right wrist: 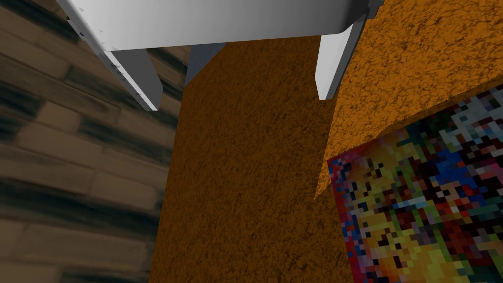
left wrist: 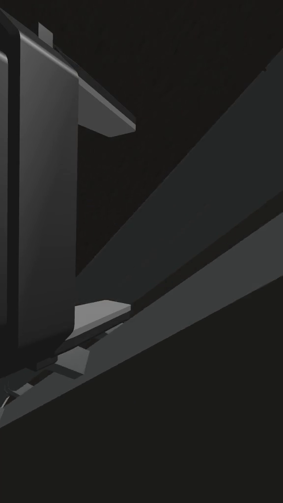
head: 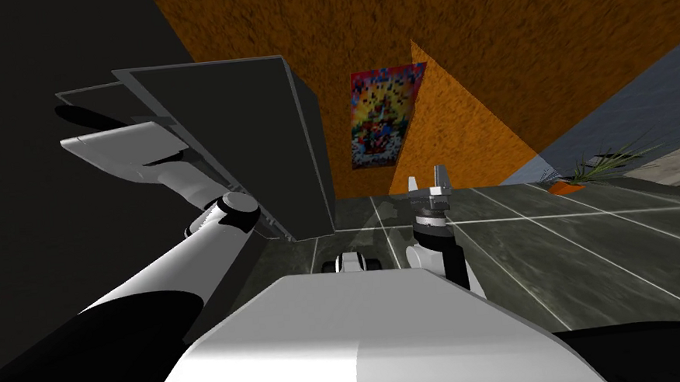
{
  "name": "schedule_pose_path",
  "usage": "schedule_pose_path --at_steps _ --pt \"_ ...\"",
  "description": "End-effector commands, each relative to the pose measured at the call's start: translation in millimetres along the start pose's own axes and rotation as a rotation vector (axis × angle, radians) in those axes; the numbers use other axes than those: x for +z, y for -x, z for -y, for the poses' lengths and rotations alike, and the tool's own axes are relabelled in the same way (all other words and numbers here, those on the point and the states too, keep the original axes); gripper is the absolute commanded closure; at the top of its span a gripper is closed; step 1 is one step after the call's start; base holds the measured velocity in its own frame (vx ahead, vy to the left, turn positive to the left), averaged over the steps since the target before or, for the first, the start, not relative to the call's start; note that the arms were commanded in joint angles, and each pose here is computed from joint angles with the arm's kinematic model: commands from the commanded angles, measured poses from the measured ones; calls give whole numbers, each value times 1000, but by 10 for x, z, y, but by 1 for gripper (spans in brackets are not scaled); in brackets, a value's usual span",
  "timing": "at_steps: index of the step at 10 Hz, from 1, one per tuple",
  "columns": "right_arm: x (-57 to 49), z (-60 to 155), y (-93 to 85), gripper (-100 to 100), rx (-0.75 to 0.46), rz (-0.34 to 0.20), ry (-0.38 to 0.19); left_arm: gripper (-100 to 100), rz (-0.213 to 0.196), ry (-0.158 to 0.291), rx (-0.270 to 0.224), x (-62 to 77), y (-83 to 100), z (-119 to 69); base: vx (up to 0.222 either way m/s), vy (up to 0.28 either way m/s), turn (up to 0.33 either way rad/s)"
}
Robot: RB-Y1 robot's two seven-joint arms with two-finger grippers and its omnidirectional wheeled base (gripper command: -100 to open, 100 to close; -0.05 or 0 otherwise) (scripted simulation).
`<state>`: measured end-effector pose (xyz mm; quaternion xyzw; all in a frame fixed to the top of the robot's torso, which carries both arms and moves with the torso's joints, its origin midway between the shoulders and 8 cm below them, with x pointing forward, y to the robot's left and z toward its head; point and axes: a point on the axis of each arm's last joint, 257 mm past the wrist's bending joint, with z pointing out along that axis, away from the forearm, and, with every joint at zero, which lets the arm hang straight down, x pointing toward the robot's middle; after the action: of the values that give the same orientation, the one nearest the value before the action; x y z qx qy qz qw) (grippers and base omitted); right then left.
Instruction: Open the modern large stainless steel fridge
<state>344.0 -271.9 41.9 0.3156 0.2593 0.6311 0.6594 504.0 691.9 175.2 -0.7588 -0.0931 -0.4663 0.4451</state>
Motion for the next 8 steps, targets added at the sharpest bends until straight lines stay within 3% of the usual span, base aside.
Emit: schedule_pose_path --at_steps 1,2,3,4,8 --pt "0 0 0 0 0 0 0 -100 13 8 -1 21 76 -32 95 38 23" --pt "1 0 -1 0 0 0 0 -100 15 7 -2 22 88 -22 17 9 8" --pt "1 0 -1 0 0 0 0 100 15 6 -2 21 87 -18 8 7 23" --pt "1 0 -1 0 0 0 0 100 48 -38 -12 7 241 193 39 -133 45" --pt "1 0 -2 0 1 0 0 100 114 -120 -30 -48 542 568 -7 -247 126"
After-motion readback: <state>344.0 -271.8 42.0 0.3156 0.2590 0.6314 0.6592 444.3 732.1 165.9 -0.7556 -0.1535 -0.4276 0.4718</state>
